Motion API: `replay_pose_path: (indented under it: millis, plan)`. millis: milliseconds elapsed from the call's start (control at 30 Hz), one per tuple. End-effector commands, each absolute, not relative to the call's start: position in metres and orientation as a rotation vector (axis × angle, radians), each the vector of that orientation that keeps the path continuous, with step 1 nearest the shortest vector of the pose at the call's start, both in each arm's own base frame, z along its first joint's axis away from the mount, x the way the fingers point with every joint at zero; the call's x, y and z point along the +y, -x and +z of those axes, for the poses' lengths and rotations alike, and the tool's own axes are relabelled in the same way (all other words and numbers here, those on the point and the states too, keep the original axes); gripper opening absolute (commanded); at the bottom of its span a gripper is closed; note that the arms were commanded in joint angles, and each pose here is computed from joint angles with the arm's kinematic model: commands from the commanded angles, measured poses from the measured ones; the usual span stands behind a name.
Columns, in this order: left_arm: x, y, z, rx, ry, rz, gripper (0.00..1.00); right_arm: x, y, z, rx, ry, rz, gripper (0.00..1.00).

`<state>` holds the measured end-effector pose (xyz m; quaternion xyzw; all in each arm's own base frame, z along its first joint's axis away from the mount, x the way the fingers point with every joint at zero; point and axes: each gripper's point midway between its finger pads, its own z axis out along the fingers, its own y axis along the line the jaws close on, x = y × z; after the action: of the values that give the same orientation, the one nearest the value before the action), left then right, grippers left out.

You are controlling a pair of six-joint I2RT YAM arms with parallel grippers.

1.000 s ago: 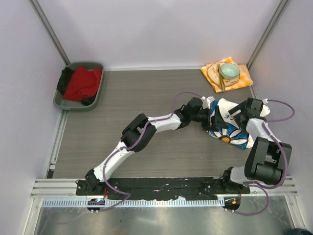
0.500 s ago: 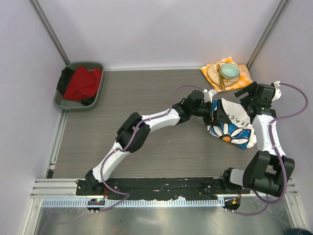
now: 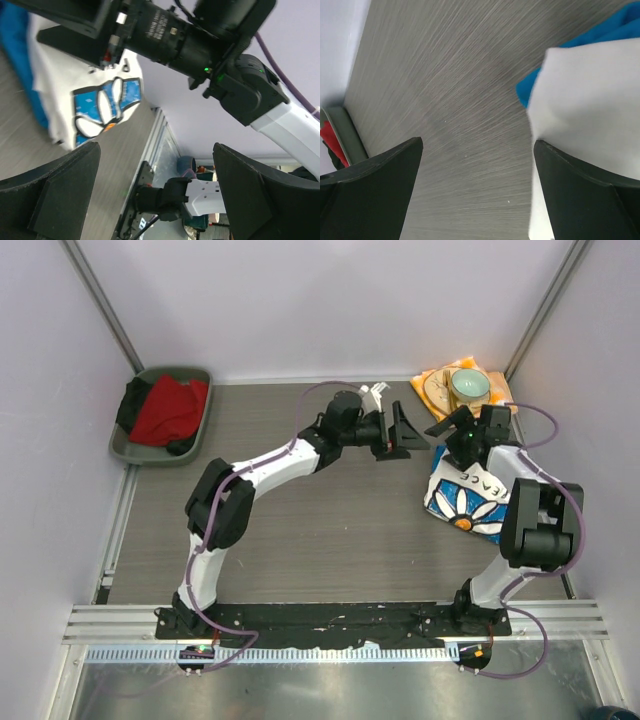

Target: Fold and stack the t-shirts

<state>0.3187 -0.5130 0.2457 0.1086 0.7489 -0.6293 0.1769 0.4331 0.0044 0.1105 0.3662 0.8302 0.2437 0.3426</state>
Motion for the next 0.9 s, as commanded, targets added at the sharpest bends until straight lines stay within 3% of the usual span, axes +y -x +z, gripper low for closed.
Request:
replay_pose_path:
  millis: [0, 300, 600, 733, 867]
  plan:
    - [-0.490, -0.323, 0.253, 2.074, -0.309, -1.751, 1.00, 0.027, -0.461, 0.128, 2.092, -0.835, 0.713, 1.00]
    - [-0.458, -0.311, 0.204, 2.158, -0.274, -1.669, 1.00, 0.025, -0.439, 0.071, 2.213, -0.806, 0.574, 1.00]
    - [-0.434, -0.309, 0.177, 2.218, -0.225, -1.603, 1.00, 0.034, -0.434, 0.032, 2.225, -0.789, 0.619, 1.00]
    - [-0.426, -0.306, 0.182, 2.221, -0.231, -1.561, 1.00, 0.046, -0.440, 0.038, 2.184, -0.735, 0.724, 1.00]
    - [-0.419, -0.305, 0.195, 2.204, -0.242, -1.522, 1.00, 0.063, -0.452, 0.092, 2.113, -0.630, 0.733, 1.00]
